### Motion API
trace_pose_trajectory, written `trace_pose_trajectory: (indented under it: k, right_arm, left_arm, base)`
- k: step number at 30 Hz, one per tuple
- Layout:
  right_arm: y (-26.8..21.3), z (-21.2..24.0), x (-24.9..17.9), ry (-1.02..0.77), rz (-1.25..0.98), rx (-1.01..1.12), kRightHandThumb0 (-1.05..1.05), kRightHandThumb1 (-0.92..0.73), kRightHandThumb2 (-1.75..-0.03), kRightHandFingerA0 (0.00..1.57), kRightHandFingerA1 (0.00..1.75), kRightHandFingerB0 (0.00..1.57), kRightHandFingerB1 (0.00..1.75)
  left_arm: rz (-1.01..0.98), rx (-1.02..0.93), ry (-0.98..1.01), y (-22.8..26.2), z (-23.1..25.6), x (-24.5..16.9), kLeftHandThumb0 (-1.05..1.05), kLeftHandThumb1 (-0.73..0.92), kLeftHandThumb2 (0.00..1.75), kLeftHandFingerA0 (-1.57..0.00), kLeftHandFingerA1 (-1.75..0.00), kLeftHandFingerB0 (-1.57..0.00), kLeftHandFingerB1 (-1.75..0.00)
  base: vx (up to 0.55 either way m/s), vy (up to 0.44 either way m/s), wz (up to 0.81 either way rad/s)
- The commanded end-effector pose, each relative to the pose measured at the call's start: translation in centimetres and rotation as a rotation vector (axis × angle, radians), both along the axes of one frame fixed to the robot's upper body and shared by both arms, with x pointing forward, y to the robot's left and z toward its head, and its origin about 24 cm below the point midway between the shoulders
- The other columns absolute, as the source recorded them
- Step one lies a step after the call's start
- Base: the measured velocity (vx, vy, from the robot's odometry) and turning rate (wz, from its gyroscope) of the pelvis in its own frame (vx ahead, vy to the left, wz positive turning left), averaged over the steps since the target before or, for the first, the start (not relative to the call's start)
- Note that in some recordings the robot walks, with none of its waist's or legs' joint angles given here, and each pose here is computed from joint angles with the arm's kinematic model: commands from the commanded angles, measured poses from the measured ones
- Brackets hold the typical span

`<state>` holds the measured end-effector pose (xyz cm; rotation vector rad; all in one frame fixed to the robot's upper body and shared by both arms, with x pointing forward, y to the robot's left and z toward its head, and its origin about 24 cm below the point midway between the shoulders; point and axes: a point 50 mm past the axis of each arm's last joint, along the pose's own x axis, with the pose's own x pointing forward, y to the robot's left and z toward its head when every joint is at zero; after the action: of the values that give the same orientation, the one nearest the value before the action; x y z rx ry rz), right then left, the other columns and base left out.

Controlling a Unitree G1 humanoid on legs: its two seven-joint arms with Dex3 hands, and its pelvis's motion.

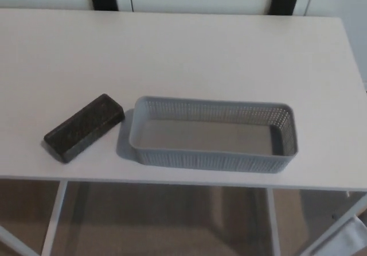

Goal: The robot walks towards a desk on which an eraser is kept on the left hand side and a container is kept on the right hand side. The robot picks up the eraser using its left hand and places it in the container.

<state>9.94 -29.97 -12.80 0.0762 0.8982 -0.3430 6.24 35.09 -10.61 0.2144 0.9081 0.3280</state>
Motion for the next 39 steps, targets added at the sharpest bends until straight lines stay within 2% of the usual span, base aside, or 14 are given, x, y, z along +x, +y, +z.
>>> trace_pose_trajectory:
  k: [1, 6, 7, 9, 10, 12, 13, 22, 23, 24, 28, 29, 34, 39]
  right_arm:
    - [-0.6, 0.4, 0.2, -0.023, 0.006, -0.020, -0.33, -0.34, -0.50, 0.73, 0.72, 0.38, 0.45]
    - [-0.5, 0.4, 0.2, -0.023, 0.017, -0.026, -0.32, -0.33, -0.50, 0.69, 0.69, 0.36, 0.45]
    - [-0.4, 0.4, 0.2, -0.027, 0.000, -0.019, -0.31, -0.32, -0.49, 0.68, 0.69, 0.38, 0.46]
    - [-0.4, 0.4, 0.1, -0.023, 0.003, -0.024, -0.33, -0.32, -0.49, 0.71, 0.69, 0.39, 0.46]
    - [-0.4, 0.4, 0.2, -0.019, 0.010, -0.032, -0.35, -0.32, -0.50, 0.70, 0.68, 0.39, 0.46]
    - [-0.4, 0.4, 0.3, -0.022, 0.012, -0.029, -0.34, -0.33, -0.50, 0.67, 0.66, 0.37, 0.45]
    - [-0.4, 0.4, 0.3, -0.021, 0.010, -0.027, -0.35, -0.32, -0.50, 0.68, 0.66, 0.37, 0.45]
    - [-0.5, 0.3, 0.2, -0.012, 0.013, -0.031, -0.33, -0.33, -0.50, 0.72, 0.67, 0.38, 0.44]
    - [-0.5, 0.3, 0.2, -0.019, 0.012, -0.027, -0.32, -0.33, -0.50, 0.72, 0.68, 0.38, 0.44]
    - [-0.5, 0.3, 0.2, -0.026, 0.004, -0.018, -0.31, -0.32, -0.49, 0.70, 0.69, 0.37, 0.45]
    - [-0.4, 0.3, 0.5, -0.024, 0.004, -0.007, -0.30, -0.33, -0.50, 0.65, 0.65, 0.36, 0.44]
    - [-0.3, 0.2, 0.4, -0.016, 0.010, -0.013, -0.39, -0.28, -0.61, 0.61, 0.67, 0.34, 0.49]
    - [-0.2, 0.4, 0.7, -0.021, 0.034, -0.029, -0.33, -0.33, -0.50, 0.66, 0.65, 0.37, 0.44]
    - [-0.3, 0.5, 0.7, -0.023, 0.050, -0.037, -0.35, -0.34, -0.50, 0.64, 0.62, 0.38, 0.43]
  left_arm:
    - [-0.005, -0.004, -0.009, 0.2, 0.2, 0.1, -0.41, 0.63, 0.59, -0.40, -0.42, -0.31, -0.31]
    - [-0.020, 0.010, -0.003, 0.2, 0.2, 0.1, -0.49, 0.51, 0.77, -0.34, -0.50, -0.26, -0.42]
    - [-0.077, 0.029, -0.009, 0.2, 0.5, 0.1, -0.43, 0.63, 0.59, -0.39, -0.42, -0.31, -0.31]
    - [-0.014, -0.007, 0.001, 0.2, 0.2, 0.1, -0.41, 0.62, 0.59, -0.41, -0.42, -0.33, -0.31]
    - [-0.021, -0.003, 0.005, 0.2, 0.1, 0.0, -0.49, 0.52, 0.78, -0.34, -0.50, -0.26, -0.42]
    - [-0.017, -0.010, -0.005, 0.1, 0.2, 0.2, -0.48, 0.51, 0.77, -0.32, -0.50, -0.26, -0.42]
    - [-0.024, -0.003, -0.006, 0.1, 0.2, 0.2, -0.41, 0.64, 0.59, -0.39, -0.41, -0.31, -0.31]
    - [-0.092, 0.020, -0.002, 0.0, 0.5, 0.3, -0.43, 0.64, 0.61, -0.40, -0.44, -0.31, -0.31]
    - [-0.278, 0.063, -0.005, -0.7, 1.2, 0.6, -0.56, 0.53, 0.80, -0.24, -0.47, -0.16, -0.40]
    - [-0.346, 0.070, -0.013, -1.2, 1.3, 0.8, -0.57, 0.53, 0.80, -0.21, -0.46, -0.14, -0.40]
    - [-0.717, 0.001, -0.153, -5.5, 3.3, 1.5, -0.66, 0.51, 0.82, -0.23, -0.46, -0.09, -0.40]
    - [-0.814, -0.035, -0.189, -7.2, 4.5, 1.4, -0.68, 0.52, 0.83, -0.28, -0.45, -0.11, -0.40]
    - [-1.390, -0.415, -0.312, -14.8, 13.7, 1.0, -0.77, 0.52, 0.87, -0.25, -0.45, -0.08, -0.40]
    - [-1.706, -0.655, -0.487, -18.1, 21.6, 1.5, -0.91, 0.60, 0.99, -0.24, -0.47, -0.04, -0.33]
  base:
    - [0.05, -0.032, 0.07]
    - [0.01, -0.006, 0.02]
    - [0.00, 0.000, 0.00]
    - [0.00, 0.000, 0.00]
    - [0.00, 0.000, 0.00]
    - [0.00, 0.000, 0.00]
    - [0.00, 0.000, 0.00]
    - [0.00, 0.000, 0.00]
    - [0.00, 0.000, 0.00]
    - [0.00, 0.000, 0.00]
    - [0.00, 0.000, 0.00]
    - [0.00, 0.000, 0.00]
    - [0.00, 0.000, 0.00]
    - [0.00, 0.000, 0.00]
